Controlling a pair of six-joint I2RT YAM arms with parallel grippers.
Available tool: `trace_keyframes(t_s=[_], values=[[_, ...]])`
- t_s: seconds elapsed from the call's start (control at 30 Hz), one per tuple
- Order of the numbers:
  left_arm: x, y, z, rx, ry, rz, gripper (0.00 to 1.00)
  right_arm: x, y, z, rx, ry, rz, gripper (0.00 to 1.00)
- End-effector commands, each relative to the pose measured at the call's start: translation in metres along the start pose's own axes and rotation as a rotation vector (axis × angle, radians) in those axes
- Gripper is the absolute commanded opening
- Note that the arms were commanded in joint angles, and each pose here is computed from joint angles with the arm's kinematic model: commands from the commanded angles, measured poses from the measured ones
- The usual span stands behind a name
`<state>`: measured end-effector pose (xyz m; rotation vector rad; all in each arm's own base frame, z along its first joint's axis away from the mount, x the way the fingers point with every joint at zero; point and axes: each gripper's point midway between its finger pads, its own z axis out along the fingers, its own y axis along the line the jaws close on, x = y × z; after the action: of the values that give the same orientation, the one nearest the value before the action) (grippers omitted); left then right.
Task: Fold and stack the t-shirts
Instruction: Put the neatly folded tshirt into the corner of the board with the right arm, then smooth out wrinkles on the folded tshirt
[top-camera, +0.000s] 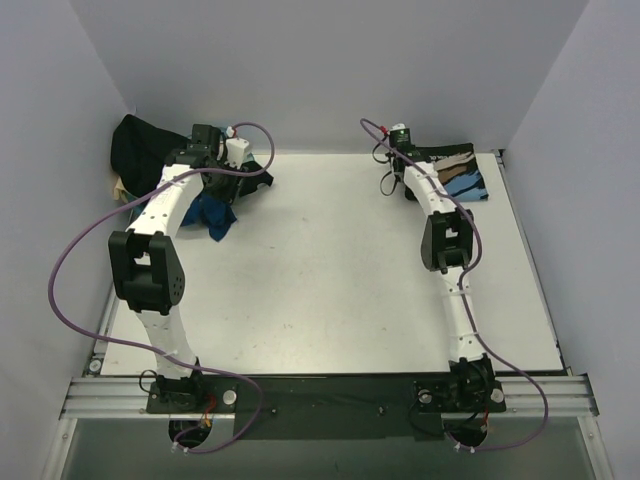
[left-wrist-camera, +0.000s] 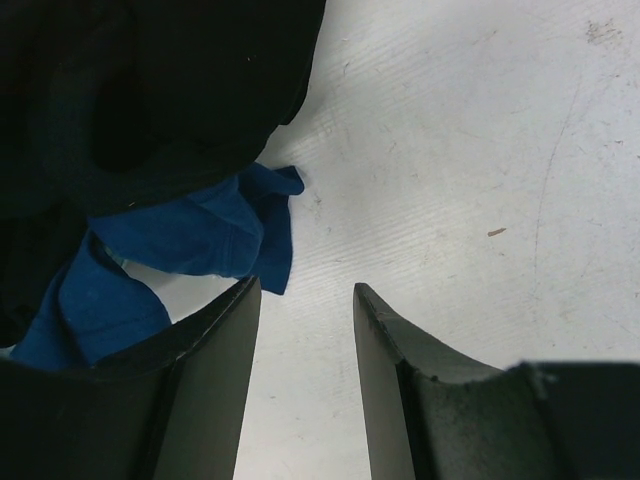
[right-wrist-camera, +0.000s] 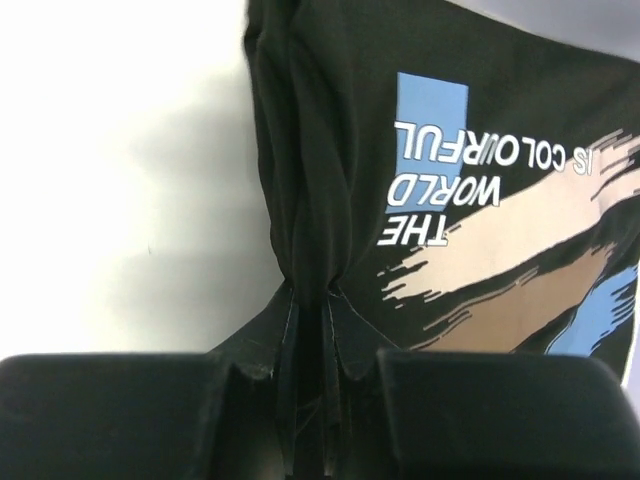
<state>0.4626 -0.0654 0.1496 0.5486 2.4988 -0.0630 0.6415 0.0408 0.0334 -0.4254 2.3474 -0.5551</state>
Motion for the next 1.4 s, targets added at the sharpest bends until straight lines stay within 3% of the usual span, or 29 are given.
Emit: trace_keyframes(t_s=[0.0,0.17,0.27,0.43,0.63,0.67,0.7,0.73,0.77,0.87,0.97,1.03,1.1,1.13,1.2,1.37], values=[[-0.014,0.01,-0.017,-0.04,-0.043,0.022,0.52,-0.046,-0.043,-0.013,0.134,-0.159,0.375,0.0],[-0.015,0.011,-0.019,-0.048,-0.049,0.029,0.52,-0.017,-0.077,-0.002,0.117,-0.084,0.308,0.0],[-0.017,0.012,-0.018,-0.05,-0.05,0.029,0.52,0.005,-0.062,0.002,0.012,-0.041,0.219,0.0],[-0.022,0.014,-0.019,-0.057,-0.055,0.033,0.52,0.019,-0.023,-0.004,-0.108,0.009,-0.069,0.0],[-0.017,0.016,-0.02,-0.075,-0.045,0.045,0.52,0.01,-0.03,-0.003,-0.061,-0.007,0.057,0.0],[-0.016,0.016,-0.02,-0.076,-0.043,0.046,0.52,0.008,-0.032,-0.003,-0.057,-0.016,0.079,0.03],[-0.014,0.017,-0.021,-0.08,-0.04,0.047,0.52,0.006,-0.033,-0.005,-0.053,-0.022,0.088,0.22],[-0.014,0.017,-0.022,-0.08,-0.04,0.052,0.52,0.004,-0.032,-0.006,-0.054,-0.026,0.092,0.31],[-0.012,0.017,-0.021,-0.082,-0.036,0.052,0.52,0.001,-0.035,-0.009,-0.051,-0.034,0.095,0.49],[-0.011,0.018,-0.021,-0.088,-0.032,0.058,0.52,-0.015,-0.033,-0.027,-0.108,-0.079,0.126,0.61],[-0.01,0.018,-0.021,-0.087,-0.031,0.057,0.52,-0.037,-0.003,-0.051,-0.334,-0.178,0.159,0.63],[-0.012,0.019,-0.022,-0.088,-0.037,0.057,0.52,-0.056,0.005,-0.074,-0.502,-0.259,0.249,0.61],[-0.012,0.018,-0.023,-0.086,-0.041,0.057,0.52,-0.073,0.001,-0.09,-0.641,-0.32,0.383,0.52],[-0.012,0.018,-0.024,-0.087,-0.044,0.059,0.52,-0.079,-0.001,-0.094,-0.679,-0.333,0.442,0.39],[-0.012,0.018,-0.026,-0.088,-0.047,0.059,0.52,-0.079,-0.024,-0.088,-0.659,-0.334,0.57,0.21],[-0.006,0.018,-0.025,-0.091,-0.038,0.059,0.52,-0.082,-0.073,-0.073,-0.526,-0.374,0.781,0.07]])
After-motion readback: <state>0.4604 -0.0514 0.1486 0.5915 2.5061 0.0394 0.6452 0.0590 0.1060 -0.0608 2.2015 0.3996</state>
